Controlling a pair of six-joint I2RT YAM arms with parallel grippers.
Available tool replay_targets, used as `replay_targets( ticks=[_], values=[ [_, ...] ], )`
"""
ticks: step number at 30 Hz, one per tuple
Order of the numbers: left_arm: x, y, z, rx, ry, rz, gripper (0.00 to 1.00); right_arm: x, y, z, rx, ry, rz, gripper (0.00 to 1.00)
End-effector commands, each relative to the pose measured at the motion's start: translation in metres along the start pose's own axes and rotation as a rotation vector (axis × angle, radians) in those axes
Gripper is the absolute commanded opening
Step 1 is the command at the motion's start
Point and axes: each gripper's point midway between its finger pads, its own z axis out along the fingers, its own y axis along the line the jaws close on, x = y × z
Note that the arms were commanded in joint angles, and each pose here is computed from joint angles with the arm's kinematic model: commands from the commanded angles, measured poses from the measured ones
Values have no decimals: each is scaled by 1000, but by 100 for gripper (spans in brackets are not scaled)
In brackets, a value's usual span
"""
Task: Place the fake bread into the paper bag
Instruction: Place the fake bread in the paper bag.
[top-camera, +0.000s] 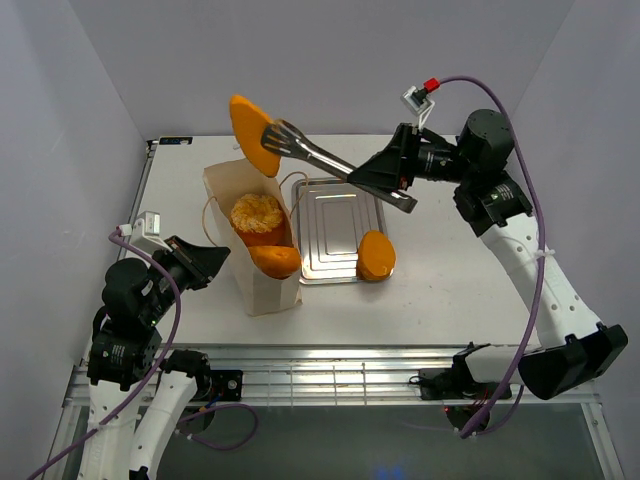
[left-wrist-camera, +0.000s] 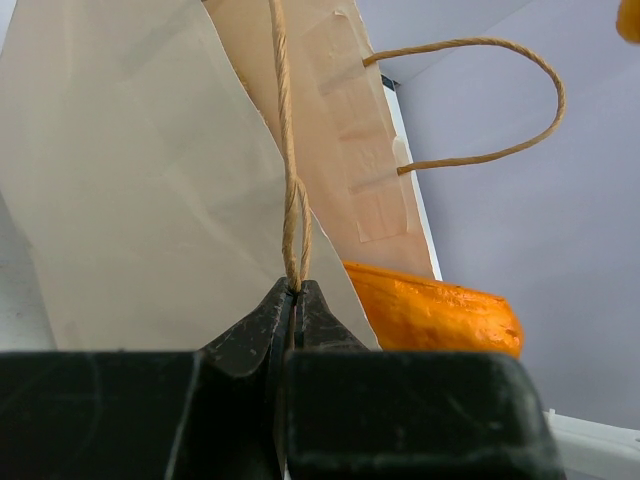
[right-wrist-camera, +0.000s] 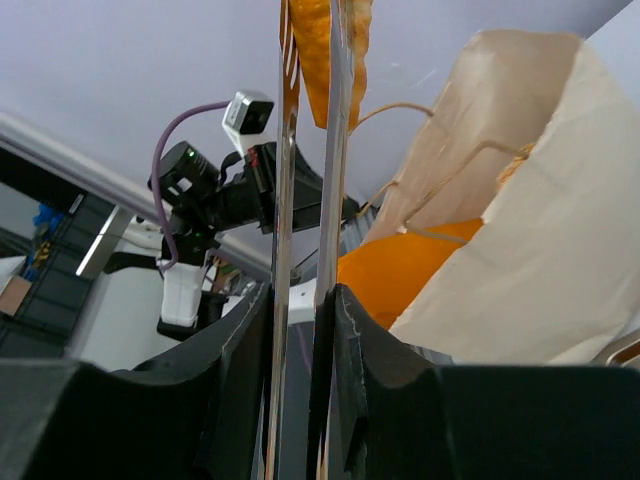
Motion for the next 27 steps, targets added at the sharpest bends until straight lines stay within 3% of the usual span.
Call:
replay_targets(
  ticks=[1, 14, 23, 27],
  values=[
    [-2, -7, -4, 22, -4, -2, 0, 8, 24, 7, -44, 25, -13, 9],
    [-7, -11, -11, 19, -16, 4, 0, 44, 7, 26, -17, 73, 61, 23],
    [-8, -12, -11, 19, -19, 5, 0, 45, 3, 28, -12, 82, 72, 38],
    [-8, -11, -12, 17, -21, 3, 0, 47, 2, 30, -16, 90, 73, 39]
  ],
)
